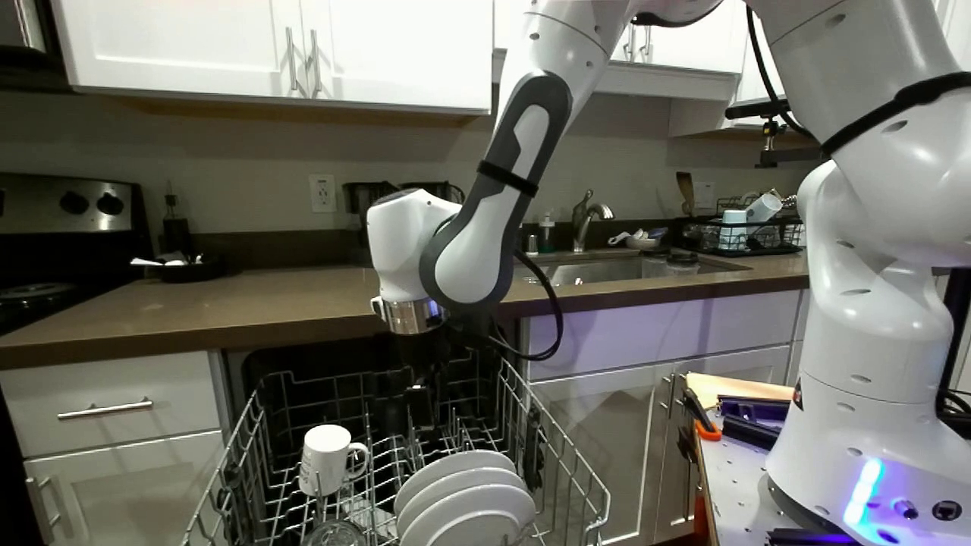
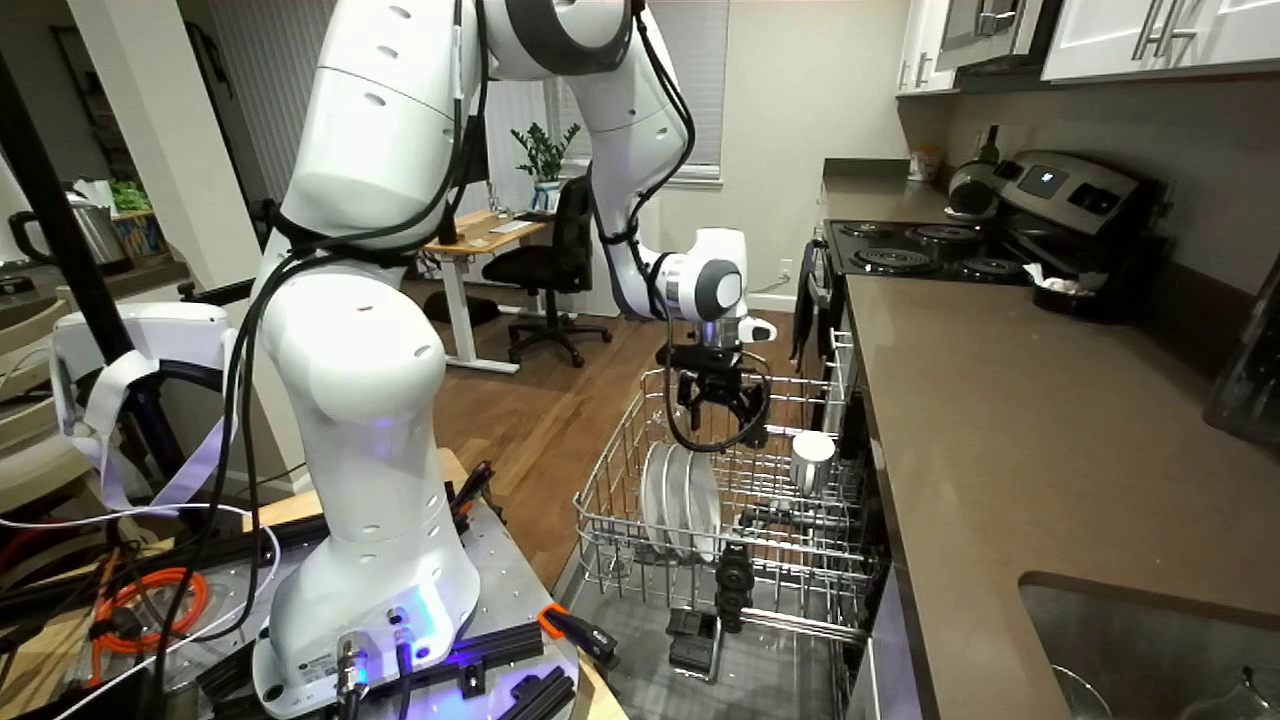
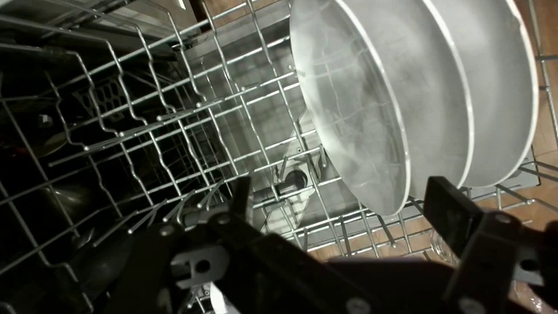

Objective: Remove the plate from the dishwasher and put it on the counter top

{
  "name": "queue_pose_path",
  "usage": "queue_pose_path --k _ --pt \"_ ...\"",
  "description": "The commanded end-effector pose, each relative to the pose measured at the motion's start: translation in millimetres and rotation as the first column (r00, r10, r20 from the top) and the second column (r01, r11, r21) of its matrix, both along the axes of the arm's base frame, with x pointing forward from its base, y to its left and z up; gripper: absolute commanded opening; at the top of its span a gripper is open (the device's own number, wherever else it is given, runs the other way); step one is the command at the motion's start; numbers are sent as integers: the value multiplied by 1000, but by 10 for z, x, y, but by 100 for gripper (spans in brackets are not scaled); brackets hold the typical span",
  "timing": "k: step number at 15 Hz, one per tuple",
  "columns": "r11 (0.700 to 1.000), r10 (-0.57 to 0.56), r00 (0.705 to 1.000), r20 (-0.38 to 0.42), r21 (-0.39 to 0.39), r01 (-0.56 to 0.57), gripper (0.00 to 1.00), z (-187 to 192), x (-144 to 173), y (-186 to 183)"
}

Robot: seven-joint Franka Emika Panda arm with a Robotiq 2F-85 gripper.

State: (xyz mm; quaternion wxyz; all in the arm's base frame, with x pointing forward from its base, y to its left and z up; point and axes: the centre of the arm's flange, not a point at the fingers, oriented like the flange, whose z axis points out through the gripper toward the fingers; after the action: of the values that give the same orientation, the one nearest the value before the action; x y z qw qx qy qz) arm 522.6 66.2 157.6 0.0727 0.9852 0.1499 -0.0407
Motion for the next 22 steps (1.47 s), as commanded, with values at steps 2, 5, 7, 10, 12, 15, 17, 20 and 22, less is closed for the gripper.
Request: queue_pose_path --k 2,5,7,10,12,15,17,20,22 --pt "996 92 994 -59 18 -91 100 -158 3 -22" --pt "990 141 986 -92 26 -139 100 -245 -36 -41" --pt "987 161 981 -105 38 -158 100 -295 -56 -58" --pt "983 180 975 -130 60 -174 100 -377 -75 -90" --pt "980 191 971 -142 75 -182 100 -443 -88 -108" --pt "979 194 968 -160 100 -179 92 -583 -103 -124" --pt "977 189 968 -165 132 -169 80 -656 -102 -121" --pt "969 172 971 -165 205 -137 59 -744 -97 -112" --pt "961 167 973 -159 246 -125 44 -771 -79 -121"
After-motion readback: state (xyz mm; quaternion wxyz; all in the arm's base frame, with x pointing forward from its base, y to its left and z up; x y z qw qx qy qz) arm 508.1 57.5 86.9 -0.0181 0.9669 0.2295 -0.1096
